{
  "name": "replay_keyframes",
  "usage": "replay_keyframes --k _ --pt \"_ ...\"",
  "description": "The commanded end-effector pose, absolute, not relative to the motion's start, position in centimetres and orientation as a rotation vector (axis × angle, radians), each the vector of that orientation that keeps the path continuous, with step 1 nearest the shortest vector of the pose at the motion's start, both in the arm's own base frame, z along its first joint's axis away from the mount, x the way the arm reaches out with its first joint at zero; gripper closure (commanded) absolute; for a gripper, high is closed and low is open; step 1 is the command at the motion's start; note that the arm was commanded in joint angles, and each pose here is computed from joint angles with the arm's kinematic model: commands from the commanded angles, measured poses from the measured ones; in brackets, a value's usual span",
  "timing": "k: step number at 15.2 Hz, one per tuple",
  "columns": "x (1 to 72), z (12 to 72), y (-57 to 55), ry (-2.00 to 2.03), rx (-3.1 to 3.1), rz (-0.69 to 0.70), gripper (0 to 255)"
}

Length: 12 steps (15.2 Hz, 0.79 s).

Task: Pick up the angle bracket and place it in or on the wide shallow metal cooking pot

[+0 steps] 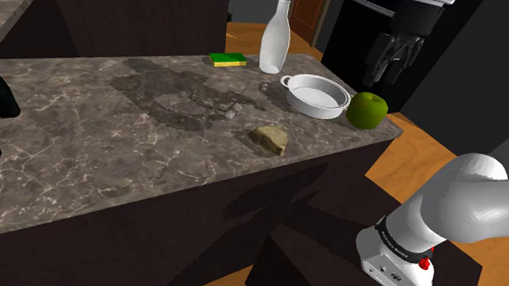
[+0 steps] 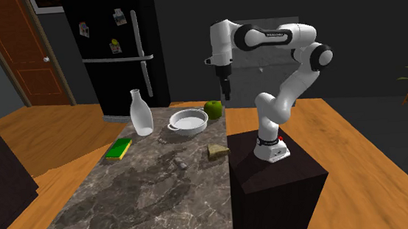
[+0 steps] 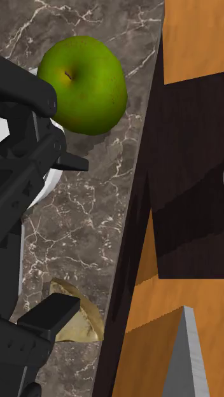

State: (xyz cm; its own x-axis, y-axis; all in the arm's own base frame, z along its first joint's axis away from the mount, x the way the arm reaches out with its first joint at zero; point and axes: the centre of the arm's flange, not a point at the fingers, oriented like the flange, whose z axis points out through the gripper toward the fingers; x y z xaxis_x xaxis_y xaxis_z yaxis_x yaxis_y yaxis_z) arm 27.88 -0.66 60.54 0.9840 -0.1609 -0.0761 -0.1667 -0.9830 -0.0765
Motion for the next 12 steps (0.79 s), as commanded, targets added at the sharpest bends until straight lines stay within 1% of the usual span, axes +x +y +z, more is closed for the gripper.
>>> replay_keyframes --k 1,12 --pt "27.9 60.5 -0.7 0.252 -3.047 0.107 0" --pt "35.0 55.4 10.9 0.824 -2.979 0.069 0"
